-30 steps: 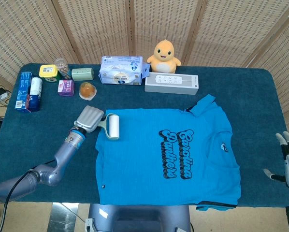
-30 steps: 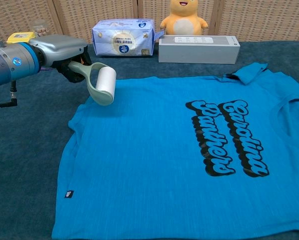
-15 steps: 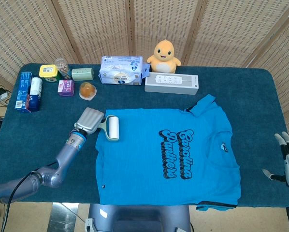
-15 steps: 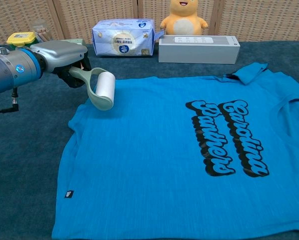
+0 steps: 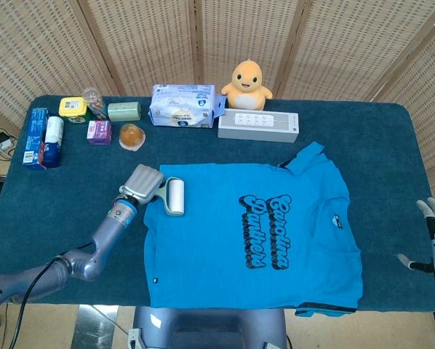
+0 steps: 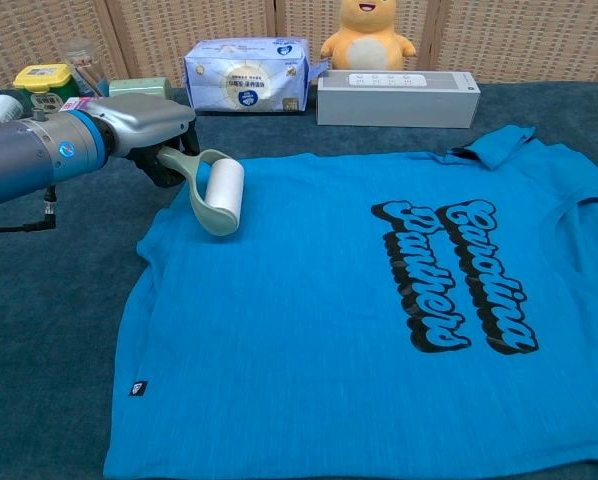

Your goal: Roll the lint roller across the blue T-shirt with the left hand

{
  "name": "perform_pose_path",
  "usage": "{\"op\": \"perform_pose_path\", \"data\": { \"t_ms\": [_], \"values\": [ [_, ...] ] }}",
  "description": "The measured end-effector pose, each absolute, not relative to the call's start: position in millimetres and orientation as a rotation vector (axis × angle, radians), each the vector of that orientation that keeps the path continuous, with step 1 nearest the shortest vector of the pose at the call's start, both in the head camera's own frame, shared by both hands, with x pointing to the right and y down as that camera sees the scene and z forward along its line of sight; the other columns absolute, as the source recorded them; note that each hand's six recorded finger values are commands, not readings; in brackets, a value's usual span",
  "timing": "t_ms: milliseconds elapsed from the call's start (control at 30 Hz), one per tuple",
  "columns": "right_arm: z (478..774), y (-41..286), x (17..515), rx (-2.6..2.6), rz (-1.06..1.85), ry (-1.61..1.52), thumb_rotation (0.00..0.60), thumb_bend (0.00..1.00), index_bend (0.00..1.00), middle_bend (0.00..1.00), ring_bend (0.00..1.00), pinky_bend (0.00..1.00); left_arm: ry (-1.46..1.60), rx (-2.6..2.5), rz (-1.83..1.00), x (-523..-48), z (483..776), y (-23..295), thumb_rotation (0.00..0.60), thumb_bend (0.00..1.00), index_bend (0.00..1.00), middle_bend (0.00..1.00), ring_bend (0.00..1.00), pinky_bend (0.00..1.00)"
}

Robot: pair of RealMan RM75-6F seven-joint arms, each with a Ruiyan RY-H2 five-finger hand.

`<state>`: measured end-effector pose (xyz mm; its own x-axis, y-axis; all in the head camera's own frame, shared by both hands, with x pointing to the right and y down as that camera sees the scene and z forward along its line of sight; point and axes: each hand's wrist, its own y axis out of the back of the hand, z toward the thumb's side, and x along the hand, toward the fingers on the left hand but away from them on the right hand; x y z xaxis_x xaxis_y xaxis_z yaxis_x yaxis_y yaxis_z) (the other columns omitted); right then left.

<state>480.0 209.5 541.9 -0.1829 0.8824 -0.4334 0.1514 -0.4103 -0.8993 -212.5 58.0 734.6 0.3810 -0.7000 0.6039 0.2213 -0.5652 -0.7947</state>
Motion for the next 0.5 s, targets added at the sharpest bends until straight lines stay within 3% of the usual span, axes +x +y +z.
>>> {"op": "perform_pose_path", "data": {
  "t_ms": [500],
  "values": [
    [539.2,208.6,482.0,-1.508,1.646,-1.227,0.600,0.00,0.00,0.00,0.00,0.00,0.362,-1.715,-1.283,-178.1,740.6,62.2,0.600,0.67,0.90,0.96,0.84,0.99]
  ]
}}
